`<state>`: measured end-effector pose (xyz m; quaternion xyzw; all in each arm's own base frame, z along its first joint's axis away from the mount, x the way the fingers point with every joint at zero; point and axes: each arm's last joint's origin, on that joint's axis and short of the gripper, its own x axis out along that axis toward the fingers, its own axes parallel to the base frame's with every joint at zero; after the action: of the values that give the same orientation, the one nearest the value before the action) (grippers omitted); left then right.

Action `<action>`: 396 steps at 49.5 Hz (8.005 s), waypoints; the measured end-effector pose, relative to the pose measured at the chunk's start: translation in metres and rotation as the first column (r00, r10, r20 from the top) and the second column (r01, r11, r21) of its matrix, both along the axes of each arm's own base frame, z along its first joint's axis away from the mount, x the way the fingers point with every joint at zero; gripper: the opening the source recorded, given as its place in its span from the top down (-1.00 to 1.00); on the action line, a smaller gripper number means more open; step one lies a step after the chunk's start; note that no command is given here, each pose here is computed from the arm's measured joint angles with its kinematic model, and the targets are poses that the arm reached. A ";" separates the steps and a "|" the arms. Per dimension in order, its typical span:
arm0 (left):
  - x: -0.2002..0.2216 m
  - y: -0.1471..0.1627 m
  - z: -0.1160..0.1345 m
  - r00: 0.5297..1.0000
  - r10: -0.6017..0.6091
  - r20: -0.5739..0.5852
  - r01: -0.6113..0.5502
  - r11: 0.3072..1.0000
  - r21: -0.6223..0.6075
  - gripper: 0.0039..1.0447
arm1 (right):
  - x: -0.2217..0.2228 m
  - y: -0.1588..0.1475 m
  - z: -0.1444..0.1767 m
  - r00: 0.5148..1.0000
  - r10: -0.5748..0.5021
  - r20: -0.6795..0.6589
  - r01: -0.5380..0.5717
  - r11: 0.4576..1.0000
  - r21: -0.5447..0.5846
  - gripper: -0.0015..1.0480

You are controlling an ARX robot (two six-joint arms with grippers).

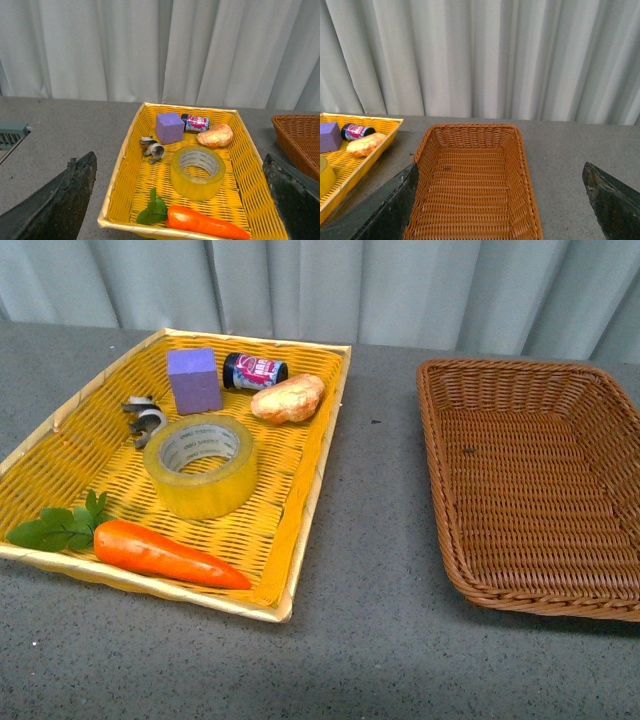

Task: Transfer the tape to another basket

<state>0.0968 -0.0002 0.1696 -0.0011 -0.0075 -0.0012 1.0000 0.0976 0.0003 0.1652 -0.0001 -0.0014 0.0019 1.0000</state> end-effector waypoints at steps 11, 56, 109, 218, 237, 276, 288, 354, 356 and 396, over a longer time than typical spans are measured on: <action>0.000 0.000 0.000 1.000 0.000 0.000 0.000 1.000 0.000 -0.88 | 0.000 0.000 0.000 1.000 0.000 0.000 0.000 1.000 0.000 -0.82; 0.000 0.000 0.000 1.000 0.000 0.000 0.000 1.000 0.000 -0.88 | 0.000 0.000 0.000 1.000 0.000 0.000 0.000 1.000 0.000 -0.82; 0.000 0.000 0.000 1.000 0.000 0.000 0.000 1.000 0.000 -0.88 | 0.000 0.000 0.000 1.000 0.000 0.000 0.000 1.000 0.000 -0.82; 0.283 -0.042 -0.051 0.710 0.068 -0.700 -0.107 0.994 -0.012 -0.88 | 0.000 0.000 0.000 1.000 -0.001 0.000 0.001 1.000 0.000 -0.82; 0.292 -0.044 -0.071 0.596 0.083 -0.799 -0.156 0.988 -0.014 -0.88 | 0.000 0.000 0.000 1.000 -0.001 0.000 0.001 1.000 0.000 -0.82; 0.307 -0.051 -0.086 0.519 0.102 -0.849 -0.238 0.971 -0.029 0.00 | 0.000 0.000 0.000 1.000 -0.001 0.000 0.001 1.000 0.000 -0.82; 0.308 -0.052 -0.087 0.514 0.096 -0.852 -0.237 0.971 -0.033 0.68 | 0.000 0.000 0.000 1.000 -0.001 0.000 0.001 1.000 0.000 -0.82; 0.314 -0.206 0.015 0.480 -0.619 -0.622 0.877 0.352 0.327 0.69 | 0.000 0.000 0.000 1.000 -0.001 0.000 0.001 1.000 0.000 -0.82; 0.315 -0.208 0.013 0.473 -0.621 -0.625 0.881 0.347 0.322 0.69 | 0.000 0.000 0.000 1.000 -0.001 0.000 0.001 1.000 0.000 -0.82; 0.316 -0.209 0.013 0.477 -0.622 -0.621 0.879 0.348 0.326 0.69 | 0.120 0.022 0.046 0.815 0.298 -0.496 -0.343 0.939 0.000 -0.82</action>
<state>0.4131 -0.2088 0.1827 0.3176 0.1939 -0.4743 0.7979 0.2181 0.0221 0.2116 -0.0438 0.2517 0.1701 0.9517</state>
